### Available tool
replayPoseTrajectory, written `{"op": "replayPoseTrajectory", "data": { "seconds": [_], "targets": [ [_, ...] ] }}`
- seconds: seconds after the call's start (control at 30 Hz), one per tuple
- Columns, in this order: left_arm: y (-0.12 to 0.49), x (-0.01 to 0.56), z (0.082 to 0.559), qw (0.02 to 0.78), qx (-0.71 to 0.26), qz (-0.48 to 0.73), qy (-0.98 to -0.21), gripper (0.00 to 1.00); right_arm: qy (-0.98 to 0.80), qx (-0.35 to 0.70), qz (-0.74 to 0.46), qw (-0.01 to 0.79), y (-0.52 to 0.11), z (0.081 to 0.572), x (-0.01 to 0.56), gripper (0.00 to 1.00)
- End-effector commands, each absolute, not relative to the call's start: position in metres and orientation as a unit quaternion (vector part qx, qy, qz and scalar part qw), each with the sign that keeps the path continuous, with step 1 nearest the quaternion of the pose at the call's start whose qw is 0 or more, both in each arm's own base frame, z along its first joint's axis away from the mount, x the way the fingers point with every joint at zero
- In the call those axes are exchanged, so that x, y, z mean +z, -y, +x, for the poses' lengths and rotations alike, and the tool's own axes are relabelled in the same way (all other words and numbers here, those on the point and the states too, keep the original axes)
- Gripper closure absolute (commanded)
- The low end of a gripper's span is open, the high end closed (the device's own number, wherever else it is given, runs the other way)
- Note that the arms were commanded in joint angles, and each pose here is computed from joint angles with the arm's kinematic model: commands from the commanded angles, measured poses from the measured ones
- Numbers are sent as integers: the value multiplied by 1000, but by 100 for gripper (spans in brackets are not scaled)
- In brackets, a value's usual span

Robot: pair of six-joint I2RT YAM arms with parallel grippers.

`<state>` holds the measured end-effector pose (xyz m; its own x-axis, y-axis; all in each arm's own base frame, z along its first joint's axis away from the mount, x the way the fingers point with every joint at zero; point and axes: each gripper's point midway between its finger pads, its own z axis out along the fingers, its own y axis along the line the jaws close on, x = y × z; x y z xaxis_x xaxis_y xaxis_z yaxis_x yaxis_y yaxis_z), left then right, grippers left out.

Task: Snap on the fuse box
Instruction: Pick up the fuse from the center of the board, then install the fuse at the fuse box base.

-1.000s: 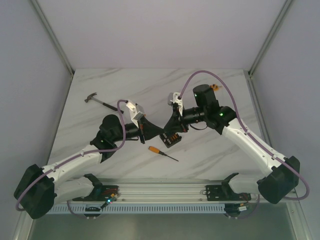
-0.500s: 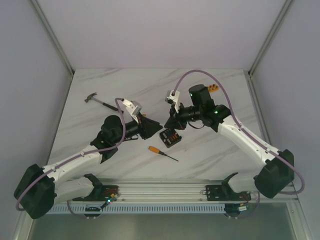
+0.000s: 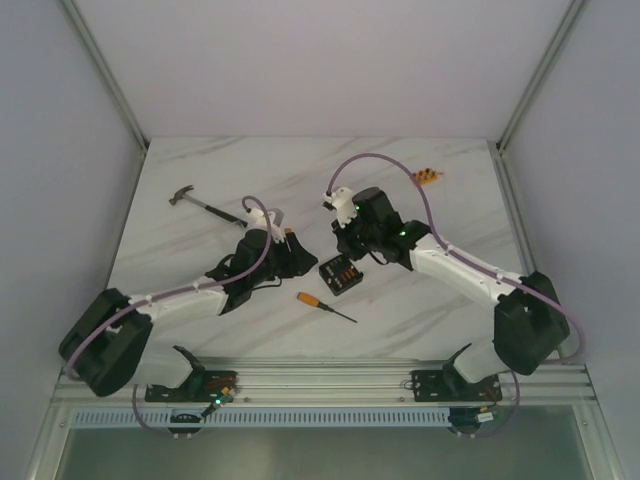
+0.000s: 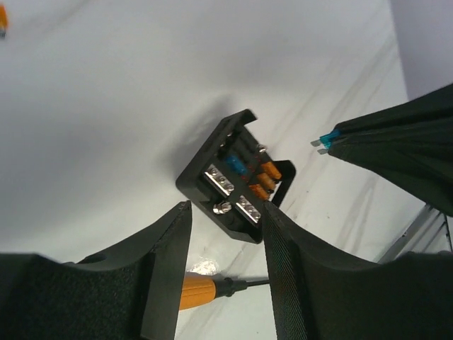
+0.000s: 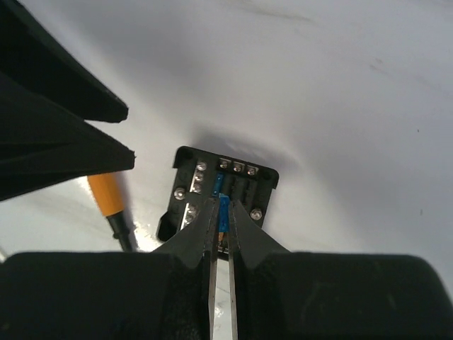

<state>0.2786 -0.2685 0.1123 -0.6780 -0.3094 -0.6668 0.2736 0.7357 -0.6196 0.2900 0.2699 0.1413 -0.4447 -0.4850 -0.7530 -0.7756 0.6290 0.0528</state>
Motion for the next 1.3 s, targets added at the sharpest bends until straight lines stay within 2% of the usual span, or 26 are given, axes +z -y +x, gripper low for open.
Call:
{"op": "replayPoseTrajectory", "data": {
  "seconds": [0.0,0.5,1.27],
  "targets": [
    [280,108,290,372,-372,-54,-849,46,-847,139,-333,390,-263,310,125,100],
    [294,60,289,302,-374,-87,-873,44,-877,104,-289,369,-266,301,69,100],
    [295,47,289,286,-373,-98,-877,58,-885,66,-288,360,-264,300,46,100]
  ]
}}
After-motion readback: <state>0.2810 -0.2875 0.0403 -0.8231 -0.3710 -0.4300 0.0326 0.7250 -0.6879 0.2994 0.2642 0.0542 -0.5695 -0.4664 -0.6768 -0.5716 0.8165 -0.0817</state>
